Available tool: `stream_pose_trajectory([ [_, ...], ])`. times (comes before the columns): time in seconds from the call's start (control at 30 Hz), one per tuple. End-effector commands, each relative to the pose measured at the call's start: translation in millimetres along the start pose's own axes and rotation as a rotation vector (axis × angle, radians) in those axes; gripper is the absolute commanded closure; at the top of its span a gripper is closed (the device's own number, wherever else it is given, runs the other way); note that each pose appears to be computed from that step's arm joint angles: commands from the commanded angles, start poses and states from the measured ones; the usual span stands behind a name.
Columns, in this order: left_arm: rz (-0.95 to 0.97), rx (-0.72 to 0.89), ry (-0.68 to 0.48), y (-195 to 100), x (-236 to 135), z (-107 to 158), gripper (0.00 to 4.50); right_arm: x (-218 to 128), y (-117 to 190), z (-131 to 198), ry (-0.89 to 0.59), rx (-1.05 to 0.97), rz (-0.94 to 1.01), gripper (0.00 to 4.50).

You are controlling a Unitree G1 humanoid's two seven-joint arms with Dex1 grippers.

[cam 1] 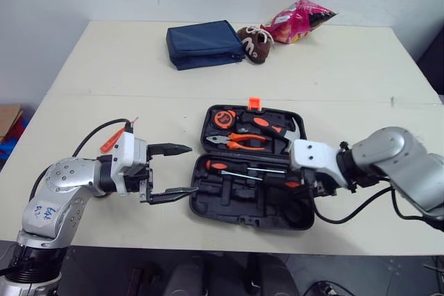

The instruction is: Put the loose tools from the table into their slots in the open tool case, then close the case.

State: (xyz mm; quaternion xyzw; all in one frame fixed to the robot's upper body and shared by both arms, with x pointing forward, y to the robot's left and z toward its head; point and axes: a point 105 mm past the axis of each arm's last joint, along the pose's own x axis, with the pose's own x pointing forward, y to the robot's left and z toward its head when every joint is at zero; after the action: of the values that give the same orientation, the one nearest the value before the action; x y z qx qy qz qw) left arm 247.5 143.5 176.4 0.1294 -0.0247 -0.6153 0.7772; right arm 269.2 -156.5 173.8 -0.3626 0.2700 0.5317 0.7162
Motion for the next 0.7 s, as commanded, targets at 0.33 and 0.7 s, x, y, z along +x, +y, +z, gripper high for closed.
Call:
stream_pose_trajectory([
  [0.33,-0.008,0.061,-0.022,2,6,9,0.00,-6,3,22,-0.674,-0.064,-0.076,3.49],
  [0.7,-0.063,0.107,0.034,7,10,7,0.00,50,13,3,-0.672,-0.118,-0.124,4.39],
])
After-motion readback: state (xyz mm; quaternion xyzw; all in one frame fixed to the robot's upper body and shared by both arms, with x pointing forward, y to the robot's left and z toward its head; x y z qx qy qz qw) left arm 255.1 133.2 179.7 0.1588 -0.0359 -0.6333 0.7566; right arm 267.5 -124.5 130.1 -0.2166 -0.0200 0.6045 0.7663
